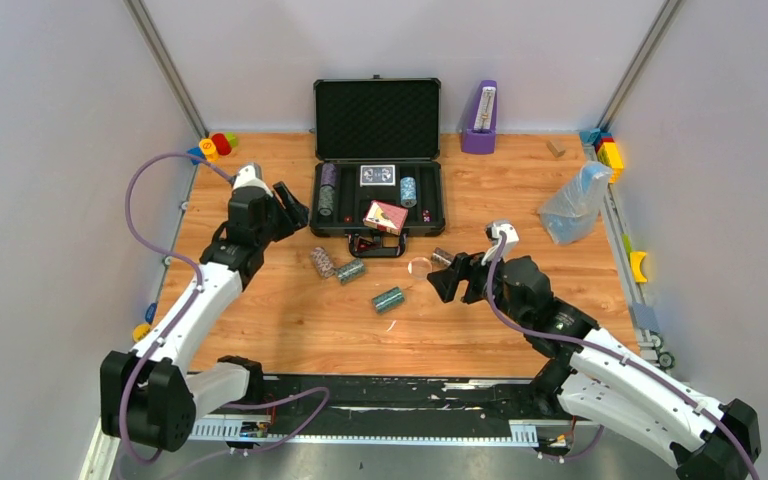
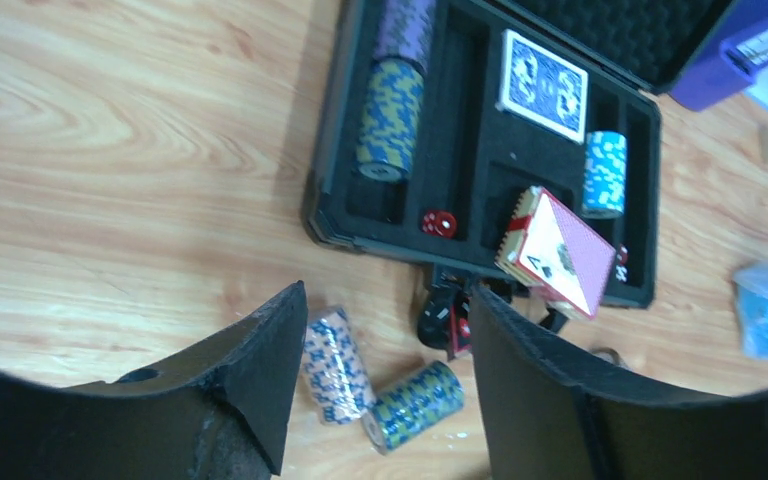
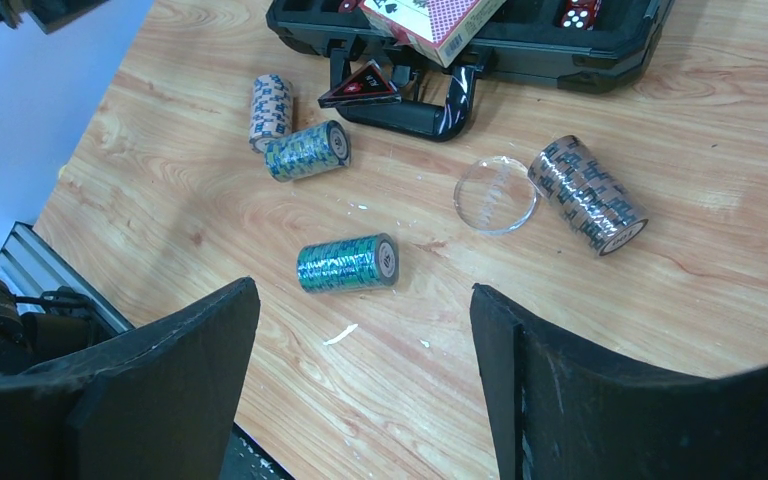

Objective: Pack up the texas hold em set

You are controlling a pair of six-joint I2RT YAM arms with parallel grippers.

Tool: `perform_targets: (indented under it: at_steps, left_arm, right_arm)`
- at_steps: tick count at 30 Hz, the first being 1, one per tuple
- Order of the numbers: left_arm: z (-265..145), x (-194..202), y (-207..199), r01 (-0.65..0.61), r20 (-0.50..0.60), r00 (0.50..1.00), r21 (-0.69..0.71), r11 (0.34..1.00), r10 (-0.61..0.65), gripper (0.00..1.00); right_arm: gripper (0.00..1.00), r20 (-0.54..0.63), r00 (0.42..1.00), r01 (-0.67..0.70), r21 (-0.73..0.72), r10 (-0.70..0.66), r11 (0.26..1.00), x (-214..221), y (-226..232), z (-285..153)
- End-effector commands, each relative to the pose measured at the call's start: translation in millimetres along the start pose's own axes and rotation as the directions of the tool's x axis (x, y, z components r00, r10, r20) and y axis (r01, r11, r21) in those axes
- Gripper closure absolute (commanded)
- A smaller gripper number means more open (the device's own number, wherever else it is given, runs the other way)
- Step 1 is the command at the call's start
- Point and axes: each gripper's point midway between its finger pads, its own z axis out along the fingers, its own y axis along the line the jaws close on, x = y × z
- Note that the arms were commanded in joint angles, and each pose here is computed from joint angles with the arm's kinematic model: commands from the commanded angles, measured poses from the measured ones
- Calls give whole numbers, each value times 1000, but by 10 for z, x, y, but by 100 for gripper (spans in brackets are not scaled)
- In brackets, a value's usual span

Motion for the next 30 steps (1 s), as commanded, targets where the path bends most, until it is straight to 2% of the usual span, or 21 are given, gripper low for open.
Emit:
perform_targets:
  at_steps: [1, 4, 10, 13, 16, 20, 28, 30]
  left_arm:
    - [0, -73, -327, 241, 1, 970, 134, 961, -244, 37]
    - [125, -66, -390, 345, -18, 938, 144, 927, -347, 42]
    - [469, 84, -425, 462, -92, 886, 100, 881, -454, 39]
    - [607, 133, -387, 481, -92, 876, 70, 874, -474, 39]
    - [695, 105, -264, 487, -36, 873, 22, 873, -486, 40]
    - [804, 79, -194, 479, 0, 878, -6, 878, -479, 47]
    - [1045, 110, -200, 480, -13, 877, -30, 877, -480, 51]
    - [1096, 136, -199, 482, -21, 876, -36, 876, -483, 56]
  right_arm:
    - [21, 37, 999, -6, -46, 7, 999, -102, 101, 3]
    - [21, 38, 999, -6, -55, 8, 998, -100, 113, -9]
    - [21, 44, 999, -6, -54, 9, 999, -102, 103, -32]
    - [21, 46, 999, -4, -52, 6, 999, -103, 95, -45]
    - [21, 46, 999, -2, -53, 4, 999, -106, 99, -48]
    - [21, 37, 999, 3, -58, -1, 998, -97, 112, -31]
    - [21, 29, 1000, 3, -31, -2, 1000, -79, 68, 10]
    - [21, 31, 1000, 4, -25, -3, 1000, -79, 55, 13]
